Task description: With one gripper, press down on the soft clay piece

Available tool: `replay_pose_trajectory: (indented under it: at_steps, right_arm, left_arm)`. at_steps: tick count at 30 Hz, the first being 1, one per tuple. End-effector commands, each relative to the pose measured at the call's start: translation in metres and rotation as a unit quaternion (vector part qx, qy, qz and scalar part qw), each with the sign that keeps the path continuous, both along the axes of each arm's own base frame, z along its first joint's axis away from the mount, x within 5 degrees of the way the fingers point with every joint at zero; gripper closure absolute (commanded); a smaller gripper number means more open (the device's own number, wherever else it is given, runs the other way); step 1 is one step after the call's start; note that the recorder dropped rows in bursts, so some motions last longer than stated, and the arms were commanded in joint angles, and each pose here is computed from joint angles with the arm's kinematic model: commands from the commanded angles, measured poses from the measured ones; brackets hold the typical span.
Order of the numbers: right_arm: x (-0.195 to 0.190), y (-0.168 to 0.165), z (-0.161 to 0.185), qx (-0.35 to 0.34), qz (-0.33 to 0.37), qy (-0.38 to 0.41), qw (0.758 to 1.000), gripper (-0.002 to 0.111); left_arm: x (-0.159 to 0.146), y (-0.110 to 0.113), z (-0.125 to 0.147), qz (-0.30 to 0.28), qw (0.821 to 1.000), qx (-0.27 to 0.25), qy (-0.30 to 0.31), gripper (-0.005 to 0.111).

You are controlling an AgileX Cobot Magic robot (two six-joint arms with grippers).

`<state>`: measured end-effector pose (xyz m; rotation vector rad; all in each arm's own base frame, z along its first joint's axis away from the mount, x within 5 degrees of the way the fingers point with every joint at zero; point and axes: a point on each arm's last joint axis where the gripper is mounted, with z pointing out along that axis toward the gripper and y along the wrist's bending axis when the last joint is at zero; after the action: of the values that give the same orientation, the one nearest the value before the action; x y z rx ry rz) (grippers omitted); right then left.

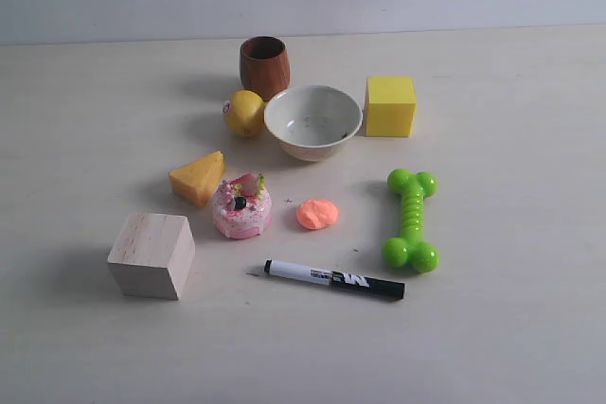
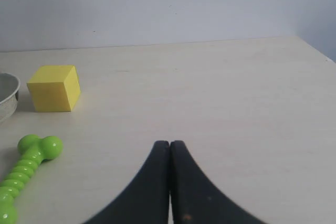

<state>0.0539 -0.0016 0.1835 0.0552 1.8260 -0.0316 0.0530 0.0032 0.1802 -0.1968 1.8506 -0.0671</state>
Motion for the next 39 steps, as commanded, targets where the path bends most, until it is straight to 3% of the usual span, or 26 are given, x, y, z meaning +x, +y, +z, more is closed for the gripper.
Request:
replay_pose_trajectory:
  at_steps: [1, 8, 17, 19, 23, 25, 32, 39]
  right_arm:
    - [0.001, -0.001, 0.006, -0.005, -0.007, -0.043, 0.999, 0.108]
    - [0.001, -0.005, 0.038, -0.018, -0.026, -0.212, 0.977, 0.108]
    - [0.0, -0.005, 0.043, -0.02, -0.028, -0.24, 0.97, 0.108]
    - [-0.002, -0.006, 0.049, 0.014, -0.032, -0.277, 0.96, 0.108]
    - [-0.009, -0.009, 0.065, 0.191, -0.026, -0.379, 0.905, 0.108]
    - [-0.011, -0.009, 0.068, 0.211, -0.017, -0.397, 0.893, 0.108]
    - [-0.018, 0.003, 0.096, 0.089, 0.025, -0.405, 0.91, 0.108]
    - [-0.015, -0.001, 0.145, 0.023, -0.012, -0.305, 0.952, 0.108]
  left_arm:
    - [0.0, 0.0, 0.0, -0.003, 1.0, -0.002, -0.003, 0.107]
    - [0.0, 0.0, 0.0, -0.003, 1.0, -0.002, -0.003, 0.107]
    - [0.0, 0.0, 0.0, -0.003, 1.0, -0.002, -0.003, 0.107]
    - [0.0, 0.0, 0.0, -0.003, 1.0, -0.002, -0.003, 0.107]
    - [0.0, 0.0, 0.0, -0.003, 1.0, -0.002, -0.003, 0.107]
    - [0.0, 0.0, 0.0, -0.003, 1.0, -0.002, -0.003, 0.107]
    - [0.0, 0.0, 0.0, -0.003, 1.0, -0.002, -0.003, 0.107]
    - [0.0, 0.0, 0.0, -0.003, 1.0, -0.002, -0.003, 0.107]
